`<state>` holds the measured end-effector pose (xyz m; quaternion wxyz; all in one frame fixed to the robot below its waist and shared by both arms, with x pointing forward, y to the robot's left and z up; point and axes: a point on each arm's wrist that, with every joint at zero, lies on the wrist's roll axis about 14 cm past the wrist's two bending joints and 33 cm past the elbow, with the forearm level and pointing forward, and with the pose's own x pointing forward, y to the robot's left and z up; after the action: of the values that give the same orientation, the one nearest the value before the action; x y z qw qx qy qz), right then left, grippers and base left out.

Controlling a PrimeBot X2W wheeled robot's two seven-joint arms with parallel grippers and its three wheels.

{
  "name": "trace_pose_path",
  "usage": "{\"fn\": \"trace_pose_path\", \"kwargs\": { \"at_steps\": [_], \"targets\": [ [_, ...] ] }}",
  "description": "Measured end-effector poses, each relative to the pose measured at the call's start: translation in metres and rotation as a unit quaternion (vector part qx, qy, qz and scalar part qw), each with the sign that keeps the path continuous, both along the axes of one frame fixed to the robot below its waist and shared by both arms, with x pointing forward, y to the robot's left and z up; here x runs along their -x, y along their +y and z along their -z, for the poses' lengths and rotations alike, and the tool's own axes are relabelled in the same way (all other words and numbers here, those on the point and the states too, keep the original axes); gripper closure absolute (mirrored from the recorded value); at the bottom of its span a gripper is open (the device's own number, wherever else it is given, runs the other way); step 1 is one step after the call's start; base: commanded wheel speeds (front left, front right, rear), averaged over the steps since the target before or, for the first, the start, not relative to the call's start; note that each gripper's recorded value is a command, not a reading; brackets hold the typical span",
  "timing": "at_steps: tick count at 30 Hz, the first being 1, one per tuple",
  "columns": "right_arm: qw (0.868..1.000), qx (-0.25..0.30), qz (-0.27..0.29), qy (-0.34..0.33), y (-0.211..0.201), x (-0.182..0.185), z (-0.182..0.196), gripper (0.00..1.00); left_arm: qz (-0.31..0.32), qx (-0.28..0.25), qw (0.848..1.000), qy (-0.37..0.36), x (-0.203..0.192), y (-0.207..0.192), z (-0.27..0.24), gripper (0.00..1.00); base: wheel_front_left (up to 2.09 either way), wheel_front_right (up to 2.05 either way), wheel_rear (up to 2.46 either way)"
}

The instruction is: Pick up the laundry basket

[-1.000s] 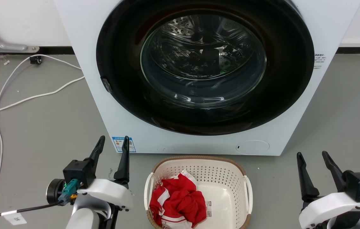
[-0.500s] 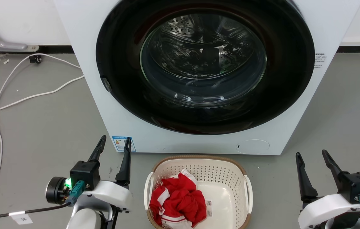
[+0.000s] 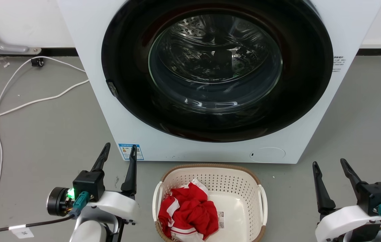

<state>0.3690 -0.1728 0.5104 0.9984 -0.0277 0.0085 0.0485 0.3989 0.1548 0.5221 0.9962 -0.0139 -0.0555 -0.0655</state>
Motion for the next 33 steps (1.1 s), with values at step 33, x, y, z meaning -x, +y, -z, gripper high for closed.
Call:
{"fn": "trace_pose_path", "kwargs": {
  "at_steps": [33],
  "targets": [
    [0.994, 0.000, 0.001, 0.107, 0.002, -0.062, 0.054, 0.00, 0.028, 0.003, 0.994, 0.109, -0.073, -0.010, 0.053, 0.00, 0.00, 0.00, 0.00]
  ]
}}
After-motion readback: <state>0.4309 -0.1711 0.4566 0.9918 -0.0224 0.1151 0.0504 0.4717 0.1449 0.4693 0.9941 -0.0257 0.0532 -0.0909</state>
